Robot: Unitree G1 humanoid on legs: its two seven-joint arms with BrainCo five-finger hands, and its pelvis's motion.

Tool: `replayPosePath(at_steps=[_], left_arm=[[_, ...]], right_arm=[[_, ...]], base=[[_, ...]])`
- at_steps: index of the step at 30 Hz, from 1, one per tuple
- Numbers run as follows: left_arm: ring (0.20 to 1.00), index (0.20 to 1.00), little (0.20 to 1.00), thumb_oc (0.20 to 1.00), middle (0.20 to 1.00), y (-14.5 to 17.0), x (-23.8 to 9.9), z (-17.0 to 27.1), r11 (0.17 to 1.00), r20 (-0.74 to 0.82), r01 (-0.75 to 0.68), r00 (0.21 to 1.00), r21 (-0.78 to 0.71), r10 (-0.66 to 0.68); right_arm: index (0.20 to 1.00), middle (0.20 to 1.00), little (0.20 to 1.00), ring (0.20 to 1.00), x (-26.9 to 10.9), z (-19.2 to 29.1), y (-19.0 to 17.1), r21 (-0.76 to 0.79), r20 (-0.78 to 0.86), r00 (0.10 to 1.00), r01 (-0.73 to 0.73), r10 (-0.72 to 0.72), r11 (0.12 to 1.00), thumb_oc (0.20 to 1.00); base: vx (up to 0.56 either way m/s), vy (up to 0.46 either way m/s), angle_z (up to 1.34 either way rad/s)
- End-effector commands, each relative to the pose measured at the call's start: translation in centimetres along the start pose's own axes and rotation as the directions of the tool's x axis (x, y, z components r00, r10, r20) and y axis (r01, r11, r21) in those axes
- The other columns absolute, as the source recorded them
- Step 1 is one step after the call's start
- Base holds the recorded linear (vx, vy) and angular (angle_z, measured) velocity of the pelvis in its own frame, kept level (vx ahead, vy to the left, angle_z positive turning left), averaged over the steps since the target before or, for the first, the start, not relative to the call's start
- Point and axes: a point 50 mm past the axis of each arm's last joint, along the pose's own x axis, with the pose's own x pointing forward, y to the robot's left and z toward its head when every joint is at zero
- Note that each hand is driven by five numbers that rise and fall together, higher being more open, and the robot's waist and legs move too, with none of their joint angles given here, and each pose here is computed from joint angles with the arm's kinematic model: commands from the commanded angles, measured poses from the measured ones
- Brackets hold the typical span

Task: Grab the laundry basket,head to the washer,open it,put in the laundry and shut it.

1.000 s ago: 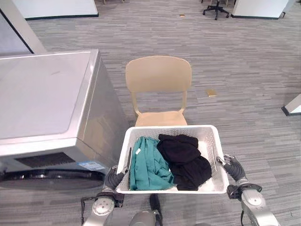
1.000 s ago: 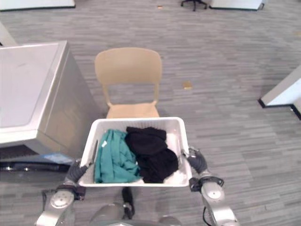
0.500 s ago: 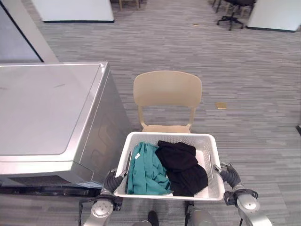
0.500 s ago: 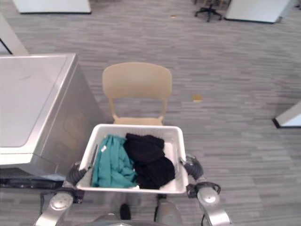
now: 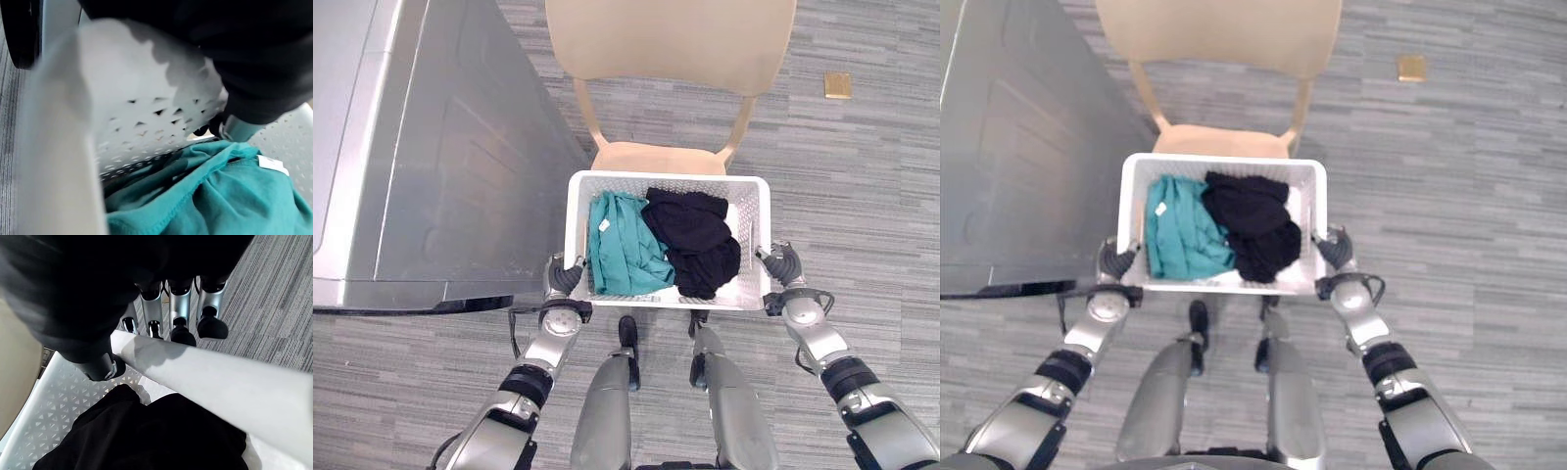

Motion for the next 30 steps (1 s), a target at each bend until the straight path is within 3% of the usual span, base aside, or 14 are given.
replayPosePath(at_steps=[1,4,5,6,7,19,30], left_arm=[[0.200,0.200,0.200,0.200,0.200,-1.8,0.2,4.4,0.997,0.201,0.042,0.979,-0.071,-0.027],[0.200,0.200,0.200,0.200,0.200,-1.7,0.1,4.2,0.995,0.197,0.029,0.980,-0.092,-0.010],[0.495,0.495,0.495,0.495,0.495,-1.7,-0.1,4.1,0.995,0.195,0.029,0.981,-0.096,-0.010],[1.000,1.000,1.000,1.000,1.000,-1.8,-0.4,3.6,0.994,0.186,0.033,0.982,-0.107,-0.013],[1.000,1.000,1.000,1.000,1.000,-1.8,-0.4,3.6,0.994,0.185,0.033,0.983,-0.107,-0.013],[1.000,1.000,1.000,1.000,1.000,-0.3,-1.8,2.0,0.990,0.164,-0.026,0.985,-0.138,0.049],[1.000,1.000,1.000,1.000,1.000,2.6,-4.0,-0.7,0.998,0.154,0.028,0.988,-0.049,-0.020]], right_arm=[[0.200,0.200,0.200,0.200,-0.7,2.6,4.1,0.047,0.126,0.983,-0.142,0.135,0.989,0.200],[0.200,0.200,0.200,0.200,-1.0,2.6,4.9,0.050,0.125,0.979,-0.169,0.161,0.984,0.200],[0.200,0.200,0.200,0.200,-1.2,2.5,5.1,0.052,0.122,0.978,-0.175,0.167,0.983,0.200],[0.887,0.887,0.887,0.887,-1.5,2.2,5.4,0.054,0.113,0.976,-0.191,0.184,0.980,0.887],[1.000,1.000,1.000,1.000,-1.5,2.2,5.4,0.054,0.113,0.976,-0.191,0.184,0.980,1.000],[1.000,1.000,1.000,1.000,-2.4,0.5,4.5,0.105,0.054,0.987,-0.154,0.149,0.983,1.000],[1.000,1.000,1.000,1.000,-3.7,-3.4,-0.7,0.129,-0.054,0.997,-0.048,0.056,0.990,1.000]], base=[[-0.04,0.010,0.06],[-0.03,0.028,0.04],[0.00,0.046,0.03],[0.00,0.036,0.02],[0.00,0.040,0.00],[0.00,0.006,0.06],[-0.01,-0.013,0.04]])
